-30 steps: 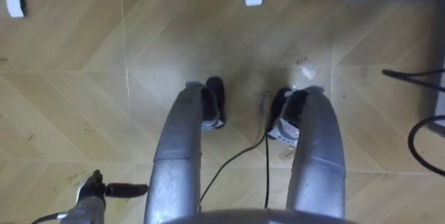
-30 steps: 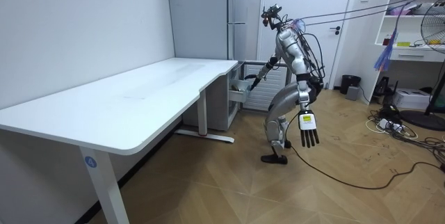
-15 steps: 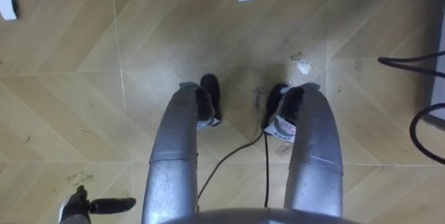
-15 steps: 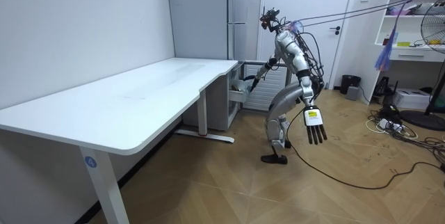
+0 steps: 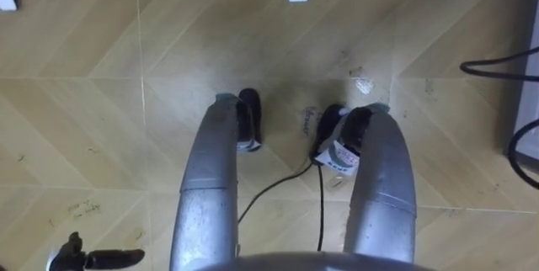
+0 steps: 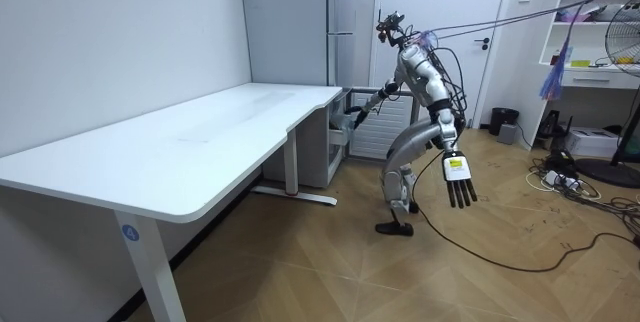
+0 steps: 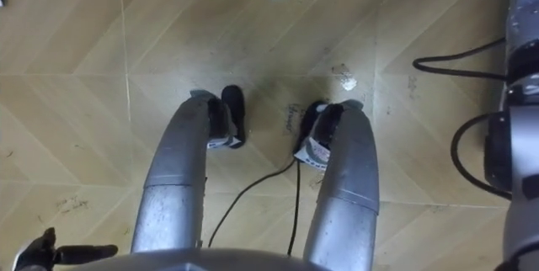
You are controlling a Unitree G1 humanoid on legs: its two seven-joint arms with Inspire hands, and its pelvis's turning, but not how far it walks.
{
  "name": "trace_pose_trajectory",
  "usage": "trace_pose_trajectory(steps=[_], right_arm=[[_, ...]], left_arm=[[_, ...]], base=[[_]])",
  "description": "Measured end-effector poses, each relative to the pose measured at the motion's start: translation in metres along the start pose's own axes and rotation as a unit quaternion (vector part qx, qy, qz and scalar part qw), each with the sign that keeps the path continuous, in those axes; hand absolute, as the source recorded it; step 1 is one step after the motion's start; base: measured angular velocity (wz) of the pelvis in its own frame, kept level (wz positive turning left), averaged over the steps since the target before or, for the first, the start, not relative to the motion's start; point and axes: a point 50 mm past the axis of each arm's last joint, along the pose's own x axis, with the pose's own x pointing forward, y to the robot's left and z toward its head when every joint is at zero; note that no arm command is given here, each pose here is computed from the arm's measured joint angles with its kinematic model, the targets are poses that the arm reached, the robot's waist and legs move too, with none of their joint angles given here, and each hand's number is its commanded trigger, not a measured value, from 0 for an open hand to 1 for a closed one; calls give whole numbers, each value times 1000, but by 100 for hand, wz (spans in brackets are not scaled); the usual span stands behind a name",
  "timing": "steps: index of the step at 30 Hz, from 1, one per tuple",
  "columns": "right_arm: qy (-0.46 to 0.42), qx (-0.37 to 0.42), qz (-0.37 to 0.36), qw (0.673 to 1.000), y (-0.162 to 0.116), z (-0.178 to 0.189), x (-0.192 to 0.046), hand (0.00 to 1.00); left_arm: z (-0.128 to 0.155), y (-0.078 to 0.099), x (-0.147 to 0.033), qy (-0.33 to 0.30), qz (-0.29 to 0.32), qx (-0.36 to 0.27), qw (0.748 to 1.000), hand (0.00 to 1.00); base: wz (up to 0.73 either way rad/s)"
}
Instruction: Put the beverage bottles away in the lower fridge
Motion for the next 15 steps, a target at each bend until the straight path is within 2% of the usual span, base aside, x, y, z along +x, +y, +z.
trace_pose_trajectory(steps=[15], right_arm=[[-2, -21, 6, 1000, 2, -4, -1, 0]], left_arm=[[-28, 7, -7, 36, -1, 15, 999, 0]], base=[[2]])
